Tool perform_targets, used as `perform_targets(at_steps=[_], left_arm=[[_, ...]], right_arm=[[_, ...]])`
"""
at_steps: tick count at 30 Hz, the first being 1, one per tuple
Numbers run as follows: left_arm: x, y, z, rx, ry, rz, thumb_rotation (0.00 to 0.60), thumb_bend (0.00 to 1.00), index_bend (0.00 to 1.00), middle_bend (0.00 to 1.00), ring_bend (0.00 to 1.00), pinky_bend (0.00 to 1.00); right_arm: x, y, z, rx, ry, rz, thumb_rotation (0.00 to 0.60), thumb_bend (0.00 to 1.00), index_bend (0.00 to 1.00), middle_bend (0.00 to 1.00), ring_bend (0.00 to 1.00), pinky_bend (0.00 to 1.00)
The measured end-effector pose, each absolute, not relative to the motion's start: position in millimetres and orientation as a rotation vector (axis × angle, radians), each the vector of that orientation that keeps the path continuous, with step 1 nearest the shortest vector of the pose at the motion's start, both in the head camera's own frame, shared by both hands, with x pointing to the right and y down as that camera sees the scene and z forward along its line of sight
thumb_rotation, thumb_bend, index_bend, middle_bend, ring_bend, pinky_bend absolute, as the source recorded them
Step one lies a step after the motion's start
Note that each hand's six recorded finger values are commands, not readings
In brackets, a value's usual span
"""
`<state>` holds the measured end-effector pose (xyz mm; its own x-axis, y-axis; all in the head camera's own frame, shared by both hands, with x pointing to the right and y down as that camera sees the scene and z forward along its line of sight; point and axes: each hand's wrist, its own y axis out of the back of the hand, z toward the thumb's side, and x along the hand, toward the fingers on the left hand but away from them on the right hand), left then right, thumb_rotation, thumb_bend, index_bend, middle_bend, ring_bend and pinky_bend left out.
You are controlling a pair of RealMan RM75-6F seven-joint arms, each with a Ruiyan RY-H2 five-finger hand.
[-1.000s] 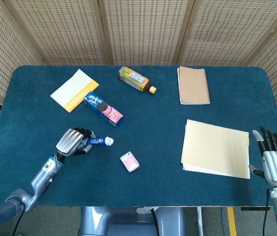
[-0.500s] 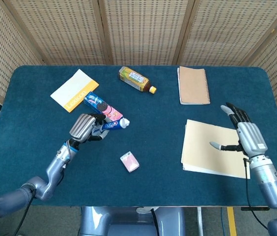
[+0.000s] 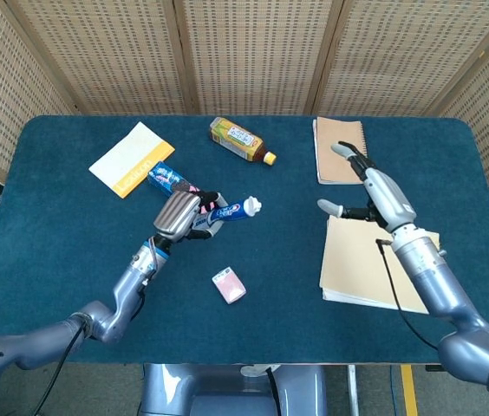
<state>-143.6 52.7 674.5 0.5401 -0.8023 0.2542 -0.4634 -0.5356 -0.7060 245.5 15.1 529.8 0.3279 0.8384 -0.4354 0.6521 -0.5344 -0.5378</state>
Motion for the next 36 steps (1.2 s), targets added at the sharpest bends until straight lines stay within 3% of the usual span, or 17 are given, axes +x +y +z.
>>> perform_targets(at_steps=[11,18,36], left_arm=[[-85.5,54.4,669.5,-2.267,0.984,-0.735,0.6,0.46,0.76,0.61,0.52,0.55],[-60.9,49.4,666.8,-2.294,0.988,-0.733,0.6,0.46,0.76,0.62,0.52,0.56],[-44.5,47.3,664.8,-2.359,1.037,-0.729,0.6,0.46,0.76,0.62,0.52,0.56]], right_arm=[[160.5,-6.5,519.2,-2.514,-1.303,0.869,0.112,0.0,0.0,0.0,0.0,0.0],[120.1,-6.3,529.6,-2.569,-1.254,0.865,0.113,0.0,0.0,0.0,0.0,0.0],[118.9,-3.2,561.3,-2.534,-1.27,0.951,0.113,0.0,0.0,0.0,0.0,0.0]])
